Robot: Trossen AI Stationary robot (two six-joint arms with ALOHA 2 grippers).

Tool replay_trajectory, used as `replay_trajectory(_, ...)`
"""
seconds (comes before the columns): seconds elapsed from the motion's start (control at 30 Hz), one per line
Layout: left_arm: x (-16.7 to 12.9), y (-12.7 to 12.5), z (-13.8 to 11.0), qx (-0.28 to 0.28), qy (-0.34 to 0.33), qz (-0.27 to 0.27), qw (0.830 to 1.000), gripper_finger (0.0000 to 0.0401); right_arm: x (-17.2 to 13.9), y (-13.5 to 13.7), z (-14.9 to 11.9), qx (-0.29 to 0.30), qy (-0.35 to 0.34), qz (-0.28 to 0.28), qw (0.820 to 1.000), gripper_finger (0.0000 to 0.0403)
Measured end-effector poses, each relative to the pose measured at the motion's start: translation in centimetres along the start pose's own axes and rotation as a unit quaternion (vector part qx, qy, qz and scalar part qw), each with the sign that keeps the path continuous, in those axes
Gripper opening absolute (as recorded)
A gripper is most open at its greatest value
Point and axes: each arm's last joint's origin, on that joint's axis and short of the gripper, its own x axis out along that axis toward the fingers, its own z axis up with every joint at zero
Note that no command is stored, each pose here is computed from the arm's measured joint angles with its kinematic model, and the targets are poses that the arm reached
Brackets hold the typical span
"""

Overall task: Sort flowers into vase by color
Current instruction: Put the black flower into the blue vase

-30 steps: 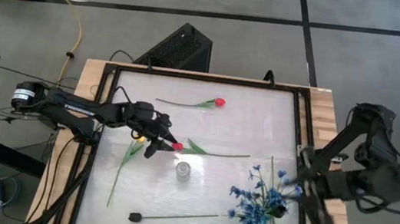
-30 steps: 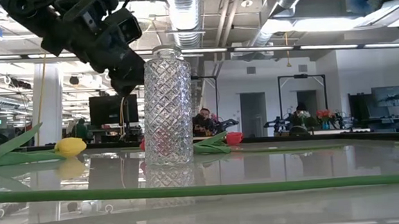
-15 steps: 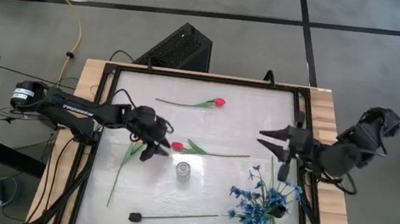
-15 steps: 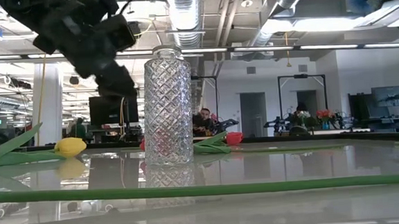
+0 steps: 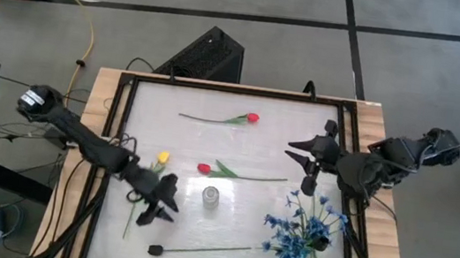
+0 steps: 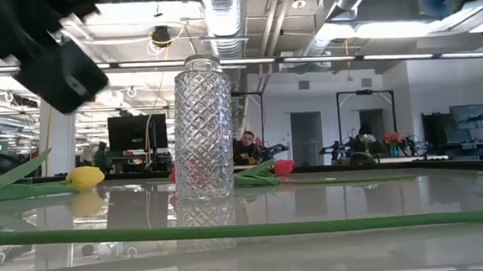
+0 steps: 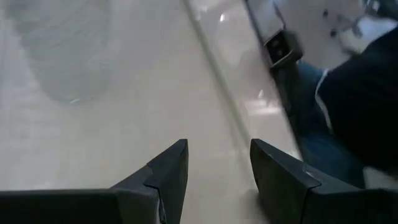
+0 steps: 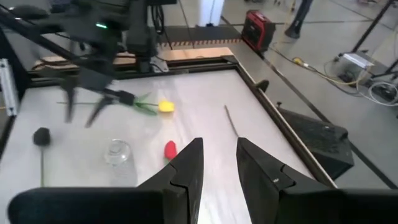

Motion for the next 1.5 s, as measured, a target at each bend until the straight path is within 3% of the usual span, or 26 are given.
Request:
replay_trajectory(0.1,0.2,-2.1,-0.4,0.012,-0.046,0.003,0.999,0.0162,0.6,-0.2,0.1,0.004,0.003,-0.014,1.0,0.0122)
replay_trajectory(0.2,0.1,-2.6,0.0,0.039,-0.081,0.013,0.996,0.0162,1.2,-0.2,0.1,0.01,0.01,-0.017,1.0,0.0122)
replay_trajectory(0.43,0.4,-3.0,-0.3,-0.024,-0.082,0.002,0.996,0.0162,2.5,0.5,0.0,0.015,0.021,-0.024,0.999,0.0122)
replay_trajectory(0.6,2.5,-6.3,0.2,0.005,-0.09,0.027,0.996,0.0162,3.4,0.5,0.1,0.017,0.022,-0.034,0.999,0.0122)
replay_trajectory(0.73,5.6,-8.6,0.8,0.035,-0.031,0.078,0.996,0.0162,3.9,0.8,-0.1,0.014,0.032,-0.033,0.999,0.0122)
replay_trajectory(0.87,9.2,-9.8,0.7,0.026,0.044,0.129,0.99,0.0162,4.3,1.1,-0.2,0.027,0.042,-0.012,0.999,0.0122)
replay_trajectory(1.07,13.9,-10.4,0.5,0.019,0.085,0.198,0.976,0.0162,4.6,2.1,-0.5,0.023,0.055,0.013,0.998,0.0122)
replay_trajectory(1.5,16.7,-9.7,-1.6,-0.03,0.12,0.256,0.959,0.0158,3.8,3.7,-1.1,0.035,0.07,0.053,0.996,0.0122)
